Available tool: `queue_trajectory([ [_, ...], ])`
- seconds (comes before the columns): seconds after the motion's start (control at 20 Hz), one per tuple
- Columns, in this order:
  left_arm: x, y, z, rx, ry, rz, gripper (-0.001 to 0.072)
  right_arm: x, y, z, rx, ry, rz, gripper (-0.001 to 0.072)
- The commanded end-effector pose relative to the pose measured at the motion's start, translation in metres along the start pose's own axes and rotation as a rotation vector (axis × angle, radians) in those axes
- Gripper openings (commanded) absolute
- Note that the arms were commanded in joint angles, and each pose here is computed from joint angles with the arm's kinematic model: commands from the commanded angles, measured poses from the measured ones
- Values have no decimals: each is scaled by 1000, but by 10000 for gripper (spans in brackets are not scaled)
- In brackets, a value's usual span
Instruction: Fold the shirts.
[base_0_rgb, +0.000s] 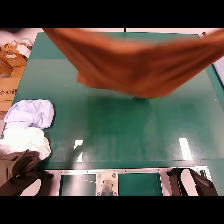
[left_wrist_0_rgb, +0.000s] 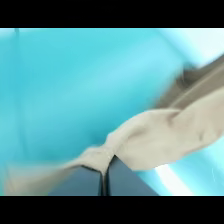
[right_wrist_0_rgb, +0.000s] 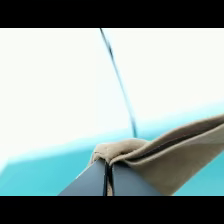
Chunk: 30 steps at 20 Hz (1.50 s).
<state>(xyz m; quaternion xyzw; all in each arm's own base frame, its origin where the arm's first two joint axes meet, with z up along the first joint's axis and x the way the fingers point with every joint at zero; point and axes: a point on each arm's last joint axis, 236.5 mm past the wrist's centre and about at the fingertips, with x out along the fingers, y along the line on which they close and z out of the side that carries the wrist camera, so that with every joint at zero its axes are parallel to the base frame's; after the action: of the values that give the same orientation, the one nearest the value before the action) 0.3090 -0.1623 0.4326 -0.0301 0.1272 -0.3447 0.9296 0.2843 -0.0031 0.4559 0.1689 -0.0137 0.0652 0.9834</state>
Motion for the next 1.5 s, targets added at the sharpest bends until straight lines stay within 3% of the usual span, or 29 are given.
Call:
queue_trajectory([
  [0.0, -114, -79, 101, 238, -341, 25, 21, -101, 99, 119, -188, -450, 55, 15],
  [0.2, -135, -87, 105, 271, -386, 57, 22, -126, 116, 149, -236, -573, 50, 15],
  [0.45, -65, -8, 69, 153, -254, 162, 22, -46, 37, 110, -132, -355, -28, 15],
  [0.65, 34, 67, 2, 1, -35, 166, 22, 48, -50, 15, 54, -58, -47, 15],
  [1.0, 208, 185, -141, -239, 215, 134, 22, 208, -156, -214, 233, 399, -86, 15],
  [1.3, 296, 207, -277, -375, 392, 46, 23, 246, -207, -368, 359, 666, -149, 16],
  [1.35, 301, 205, -295, -389, 428, 35, 23, 243, -212, -380, 369, 696, -154, 48],
  [1.4, 302, 203, -310, -423, 466, 26, 88, 239, -217, -387, 383, 723, -158, 259],
  [1.45, 298, 207, -318, -455, 495, 41, 444, 232, -223, -389, 400, 745, -159, 370],
])
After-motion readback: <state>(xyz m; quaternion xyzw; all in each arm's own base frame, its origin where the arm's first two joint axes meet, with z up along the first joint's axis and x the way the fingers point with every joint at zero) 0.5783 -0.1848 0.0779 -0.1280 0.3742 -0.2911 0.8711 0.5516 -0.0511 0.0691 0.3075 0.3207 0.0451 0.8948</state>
